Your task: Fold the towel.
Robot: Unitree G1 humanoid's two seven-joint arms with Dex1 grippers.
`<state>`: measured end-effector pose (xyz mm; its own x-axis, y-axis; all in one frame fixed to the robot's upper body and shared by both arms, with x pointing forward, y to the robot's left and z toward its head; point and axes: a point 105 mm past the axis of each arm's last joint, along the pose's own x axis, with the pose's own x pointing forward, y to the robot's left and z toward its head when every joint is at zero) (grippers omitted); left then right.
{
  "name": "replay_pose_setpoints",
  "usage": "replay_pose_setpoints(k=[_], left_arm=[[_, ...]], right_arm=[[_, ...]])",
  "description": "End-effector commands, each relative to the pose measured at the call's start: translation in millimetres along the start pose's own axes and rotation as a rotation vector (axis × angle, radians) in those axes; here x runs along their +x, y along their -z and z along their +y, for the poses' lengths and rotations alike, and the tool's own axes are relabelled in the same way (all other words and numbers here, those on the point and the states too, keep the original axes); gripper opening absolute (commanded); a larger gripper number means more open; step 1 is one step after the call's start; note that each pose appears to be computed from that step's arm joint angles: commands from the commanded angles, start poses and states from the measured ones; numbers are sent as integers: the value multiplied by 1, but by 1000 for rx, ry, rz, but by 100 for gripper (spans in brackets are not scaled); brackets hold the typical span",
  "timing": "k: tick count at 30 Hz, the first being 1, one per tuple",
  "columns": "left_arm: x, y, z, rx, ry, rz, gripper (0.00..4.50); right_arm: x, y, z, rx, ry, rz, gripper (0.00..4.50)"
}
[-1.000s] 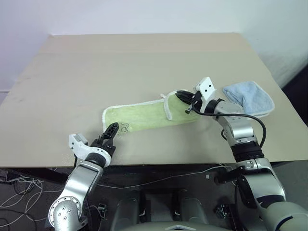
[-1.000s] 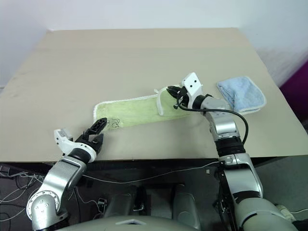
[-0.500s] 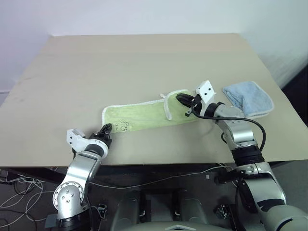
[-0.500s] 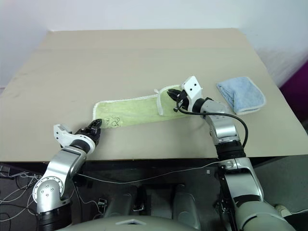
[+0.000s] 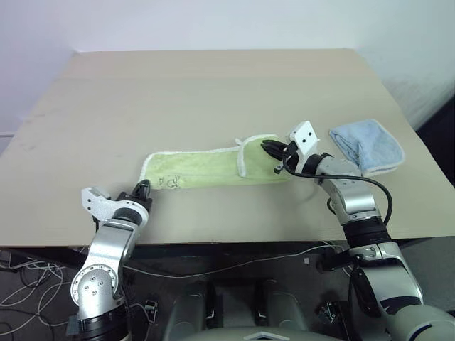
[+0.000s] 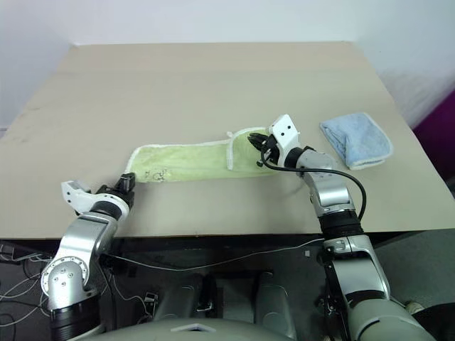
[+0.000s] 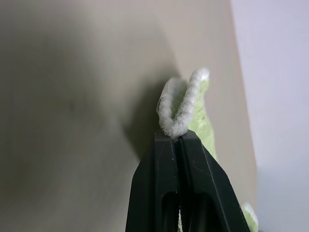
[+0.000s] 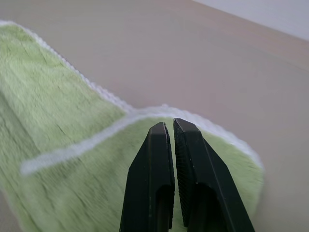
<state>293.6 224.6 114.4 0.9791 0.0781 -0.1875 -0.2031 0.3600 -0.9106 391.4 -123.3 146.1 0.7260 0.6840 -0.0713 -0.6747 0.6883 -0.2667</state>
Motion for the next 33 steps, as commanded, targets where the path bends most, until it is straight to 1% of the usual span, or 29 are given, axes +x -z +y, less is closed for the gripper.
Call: replay_pose_setpoints(k=[1,3,5,7,9,11,14,18,20,22,24,26,28,30,33], left_arm=[[-3,-38,-20,55,120,-112,2],[-4,-52,-31,117,181,-138,2],[-5,-60,-46,192,252,-140,2],[-6,-57,-70,331,363,-106,2],[-9,-46,-92,457,476,-53,2],[-14,-27,-111,578,604,22,2],[-20,3,-135,707,787,131,2],[-22,49,-164,787,978,255,2],[-19,79,-173,837,1043,326,2],[-16,106,-176,889,1081,398,2],[-14,124,-174,924,1093,452,2],[-8,141,-164,967,1062,529,2],[5,158,-142,1052,980,603,2],[11,165,-131,1088,944,632,2],[10,169,-127,1090,957,654,2]], right_arm=[[-3,-20,-10,-42,37,-55,23],[-4,-22,-14,-42,58,-60,23],[-4,-23,-19,-35,80,-65,23],[-5,-22,-24,-31,108,-63,23],[-6,-21,-27,-24,130,-61,23],[-6,-20,-29,-18,148,-60,23],[-7,-20,-31,-12,165,-60,23],[-10,-17,-33,-5,186,-59,23],[-12,-16,-34,-1,199,-59,23],[-15,-15,-34,2,213,-61,23],[-17,-15,-35,3,224,-62,23],[-20,-15,-36,3,238,-62,23],[-26,-14,-38,5,260,-61,23],[-29,-13,-38,6,272,-58,23],[-33,-10,-39,9,282,-50,23]])
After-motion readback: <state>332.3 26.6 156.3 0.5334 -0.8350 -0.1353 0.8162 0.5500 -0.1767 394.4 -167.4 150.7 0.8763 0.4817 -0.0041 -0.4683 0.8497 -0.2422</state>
